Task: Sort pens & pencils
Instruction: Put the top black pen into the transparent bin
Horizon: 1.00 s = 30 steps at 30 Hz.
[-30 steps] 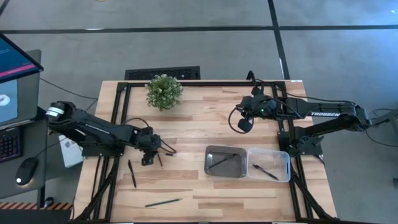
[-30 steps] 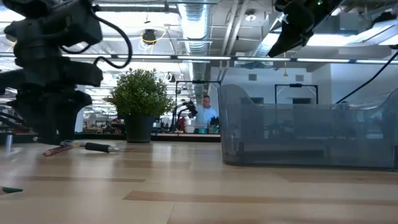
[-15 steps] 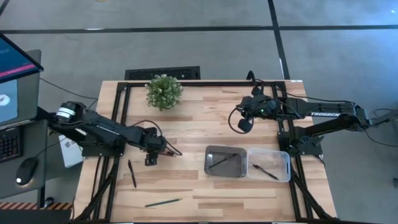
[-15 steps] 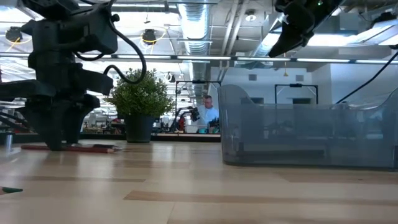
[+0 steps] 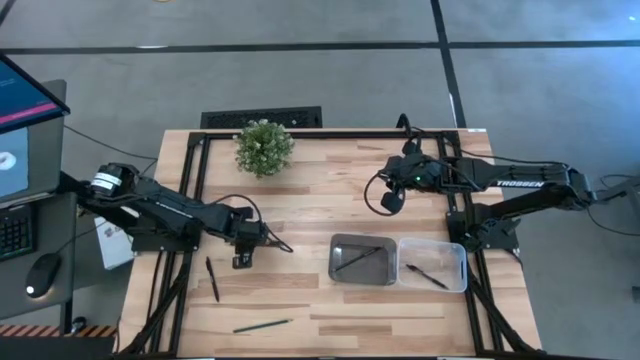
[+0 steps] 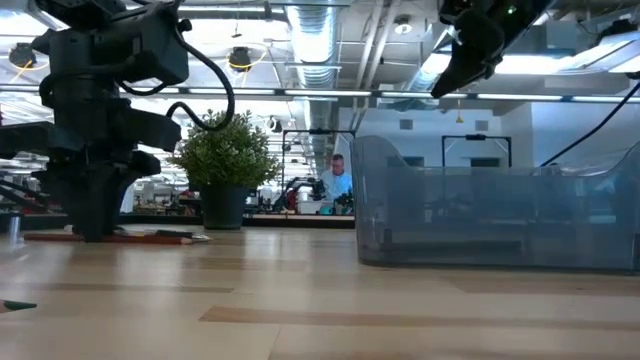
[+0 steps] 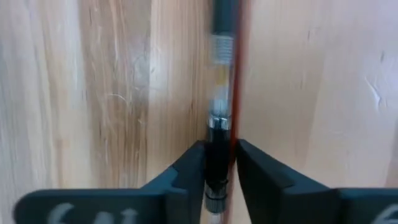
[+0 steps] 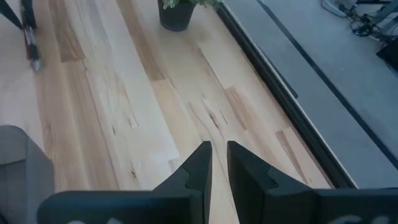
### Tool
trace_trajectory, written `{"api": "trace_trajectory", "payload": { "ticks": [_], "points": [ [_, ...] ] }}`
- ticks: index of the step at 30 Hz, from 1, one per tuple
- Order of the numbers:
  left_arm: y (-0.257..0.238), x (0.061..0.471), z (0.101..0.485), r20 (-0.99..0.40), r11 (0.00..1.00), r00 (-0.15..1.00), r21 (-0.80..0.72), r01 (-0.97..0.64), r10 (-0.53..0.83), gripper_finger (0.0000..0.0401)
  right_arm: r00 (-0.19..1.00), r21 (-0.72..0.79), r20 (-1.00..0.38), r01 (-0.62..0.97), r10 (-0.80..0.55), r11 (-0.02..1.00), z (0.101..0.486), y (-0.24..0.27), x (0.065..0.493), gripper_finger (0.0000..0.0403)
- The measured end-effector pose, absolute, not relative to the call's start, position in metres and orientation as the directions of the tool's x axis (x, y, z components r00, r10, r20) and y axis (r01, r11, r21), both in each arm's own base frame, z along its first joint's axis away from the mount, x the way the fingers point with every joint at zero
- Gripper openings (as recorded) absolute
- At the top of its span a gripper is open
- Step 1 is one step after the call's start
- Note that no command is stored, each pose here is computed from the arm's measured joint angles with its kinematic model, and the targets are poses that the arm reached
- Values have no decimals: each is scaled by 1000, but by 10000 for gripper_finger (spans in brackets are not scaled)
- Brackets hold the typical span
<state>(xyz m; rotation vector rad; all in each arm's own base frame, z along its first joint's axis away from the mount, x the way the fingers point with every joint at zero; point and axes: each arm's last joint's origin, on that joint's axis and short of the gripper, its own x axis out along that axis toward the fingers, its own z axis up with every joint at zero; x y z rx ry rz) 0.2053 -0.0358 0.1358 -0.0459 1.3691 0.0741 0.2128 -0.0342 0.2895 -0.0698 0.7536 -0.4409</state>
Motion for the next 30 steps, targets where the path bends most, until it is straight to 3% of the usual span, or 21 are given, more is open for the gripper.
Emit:
{"api": "trace_trajectory", "payload": {
  "ticks": [6,30],
  "points": [
    [-36,209,137,-970,996,237,23,-85,42,47,618,-227,-672,353,-408,908,282,-35,220,72],
    [-37,220,156,-969,999,243,52,9,48,43,588,-237,-700,343,-405,909,273,-36,227,72]
  ]
}}
